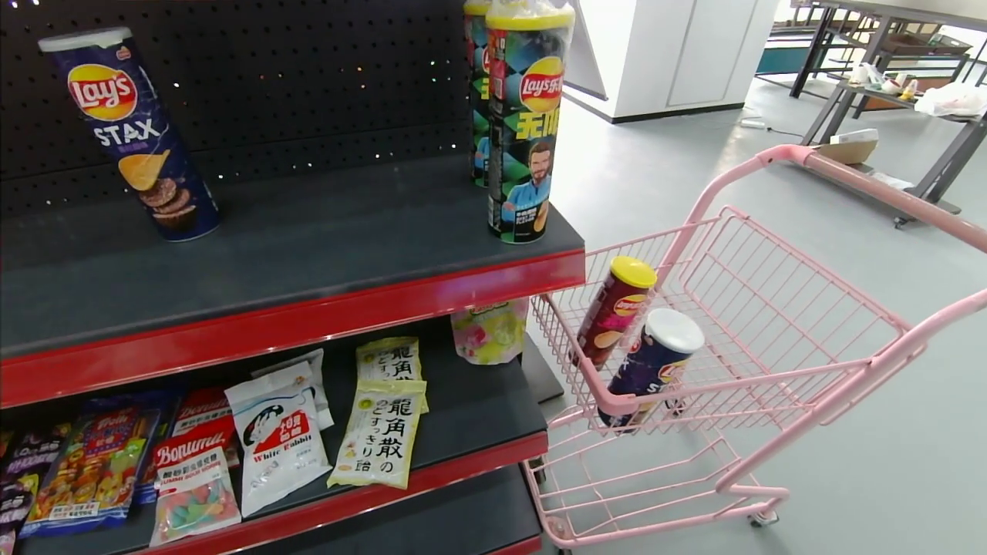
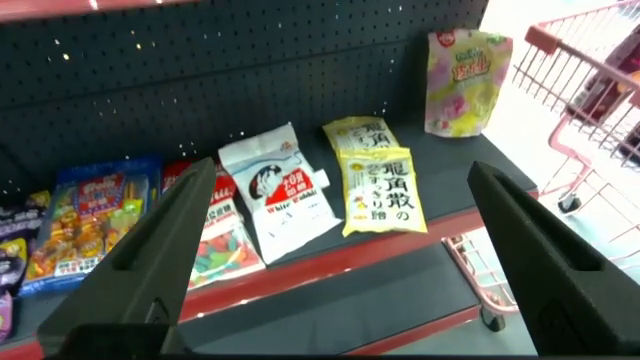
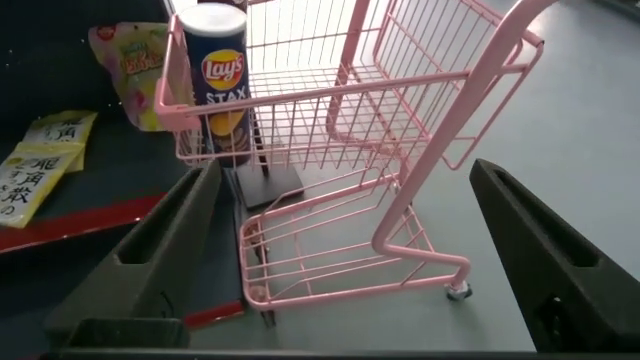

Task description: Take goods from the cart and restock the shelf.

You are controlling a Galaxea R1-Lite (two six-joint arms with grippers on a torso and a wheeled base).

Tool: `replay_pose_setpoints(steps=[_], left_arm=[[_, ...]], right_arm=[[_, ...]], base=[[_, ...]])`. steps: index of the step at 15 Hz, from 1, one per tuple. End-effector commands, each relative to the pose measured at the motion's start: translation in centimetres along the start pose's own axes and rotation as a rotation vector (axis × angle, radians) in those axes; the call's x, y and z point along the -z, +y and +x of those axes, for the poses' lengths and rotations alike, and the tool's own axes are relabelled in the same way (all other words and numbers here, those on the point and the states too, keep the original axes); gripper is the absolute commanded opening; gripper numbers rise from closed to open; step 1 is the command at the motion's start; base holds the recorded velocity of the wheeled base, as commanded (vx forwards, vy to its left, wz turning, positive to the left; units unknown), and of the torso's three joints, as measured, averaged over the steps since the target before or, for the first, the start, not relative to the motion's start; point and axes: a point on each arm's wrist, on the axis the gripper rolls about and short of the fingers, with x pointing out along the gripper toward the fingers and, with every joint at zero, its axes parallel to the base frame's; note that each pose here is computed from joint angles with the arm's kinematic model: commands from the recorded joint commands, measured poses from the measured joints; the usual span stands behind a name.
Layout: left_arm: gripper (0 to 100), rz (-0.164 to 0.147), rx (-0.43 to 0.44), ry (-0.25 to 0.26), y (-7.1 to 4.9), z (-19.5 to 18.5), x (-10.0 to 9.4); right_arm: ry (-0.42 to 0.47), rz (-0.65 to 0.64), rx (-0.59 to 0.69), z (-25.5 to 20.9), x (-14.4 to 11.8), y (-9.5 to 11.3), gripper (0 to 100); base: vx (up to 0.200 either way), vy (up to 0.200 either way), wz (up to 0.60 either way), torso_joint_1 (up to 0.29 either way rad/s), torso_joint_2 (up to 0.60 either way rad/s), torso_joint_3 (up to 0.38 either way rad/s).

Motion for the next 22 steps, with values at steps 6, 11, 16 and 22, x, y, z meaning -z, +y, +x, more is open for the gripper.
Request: replay_pose_setpoints(steps=[6, 11, 16, 22], left_arm=[[100, 0.000, 0.000, 0.001, 0.0, 0.0, 0.0], [100, 0.001, 0.000, 0.001, 0.0, 0.0, 0.0], [100, 0.001, 0.000, 0.001, 0.0, 0.0, 0.0], [100, 0.001, 0.000, 0.001, 0.0, 0.0, 0.0]], right_arm=[[0.000, -0.005, 0.000, 0.0, 0.0, 0.0, 100], [-0.025, 0.033, -0.045, 0.0, -3.6, 0.0, 100], [0.067, 0.156, -0.280, 7.4, -18.0, 1.0, 100], [0.407, 0.185, -0.449, 21.5, -9.6, 3.2, 100]], base=[[0.000, 0.000, 0.00, -0.149, 0.49, 0.337], [0.000, 0.000, 0.00, -0.019, 0.07, 0.059], [0.000, 0.000, 0.00, 0.000, 0.00, 0.000], [0.000, 0.000, 0.00, 0.000, 0.00, 0.000]])
